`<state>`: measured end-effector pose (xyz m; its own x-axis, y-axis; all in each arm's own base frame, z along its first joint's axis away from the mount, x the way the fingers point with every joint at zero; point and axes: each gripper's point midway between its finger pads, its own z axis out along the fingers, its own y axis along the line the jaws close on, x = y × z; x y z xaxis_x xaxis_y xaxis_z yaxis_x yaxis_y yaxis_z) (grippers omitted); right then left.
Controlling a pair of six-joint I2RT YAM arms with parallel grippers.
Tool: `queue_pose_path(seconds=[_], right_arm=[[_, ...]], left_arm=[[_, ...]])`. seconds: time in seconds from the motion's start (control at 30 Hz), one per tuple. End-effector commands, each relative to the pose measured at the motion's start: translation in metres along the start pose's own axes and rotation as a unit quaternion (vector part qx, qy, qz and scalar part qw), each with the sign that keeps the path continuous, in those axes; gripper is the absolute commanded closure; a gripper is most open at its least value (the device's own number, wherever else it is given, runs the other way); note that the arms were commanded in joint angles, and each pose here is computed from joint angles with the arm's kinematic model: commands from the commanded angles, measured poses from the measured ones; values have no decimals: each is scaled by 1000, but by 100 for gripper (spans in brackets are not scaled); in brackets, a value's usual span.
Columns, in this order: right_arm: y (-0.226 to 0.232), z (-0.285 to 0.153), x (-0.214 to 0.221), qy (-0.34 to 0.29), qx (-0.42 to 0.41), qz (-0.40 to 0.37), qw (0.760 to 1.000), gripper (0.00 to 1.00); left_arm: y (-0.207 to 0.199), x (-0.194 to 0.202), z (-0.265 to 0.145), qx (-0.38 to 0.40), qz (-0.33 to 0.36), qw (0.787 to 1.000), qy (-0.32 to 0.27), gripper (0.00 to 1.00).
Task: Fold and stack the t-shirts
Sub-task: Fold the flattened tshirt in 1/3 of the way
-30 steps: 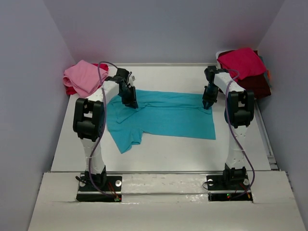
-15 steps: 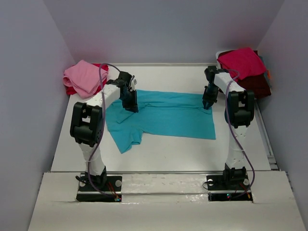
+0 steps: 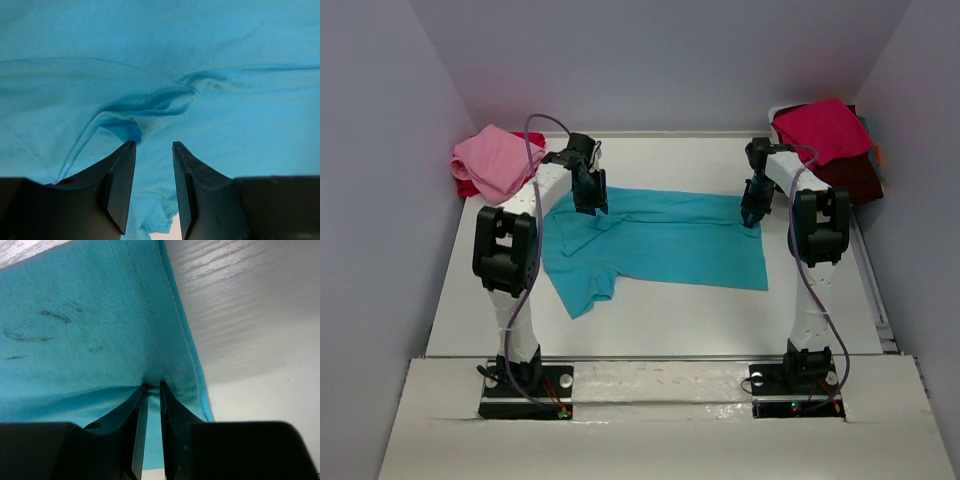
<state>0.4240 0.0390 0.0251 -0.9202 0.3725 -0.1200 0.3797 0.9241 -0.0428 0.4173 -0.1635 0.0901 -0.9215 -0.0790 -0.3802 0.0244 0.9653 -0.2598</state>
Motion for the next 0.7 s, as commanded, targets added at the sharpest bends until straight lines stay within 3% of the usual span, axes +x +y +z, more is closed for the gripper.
queue_pose_path(seconds=[0.0, 0.27, 0.67], right_arm=[[-4, -7, 1, -6, 2, 2, 1000, 79], [-5, -5, 3, -4, 4, 2, 1000, 79], [-5, -6, 1, -5, 4, 3, 1000, 79]], left_arm=[[2, -5, 4, -8, 4, 1000, 3, 55], [4, 2, 9, -9, 4, 1000, 11, 58], [1, 8, 8, 4, 7, 1000, 19, 74]])
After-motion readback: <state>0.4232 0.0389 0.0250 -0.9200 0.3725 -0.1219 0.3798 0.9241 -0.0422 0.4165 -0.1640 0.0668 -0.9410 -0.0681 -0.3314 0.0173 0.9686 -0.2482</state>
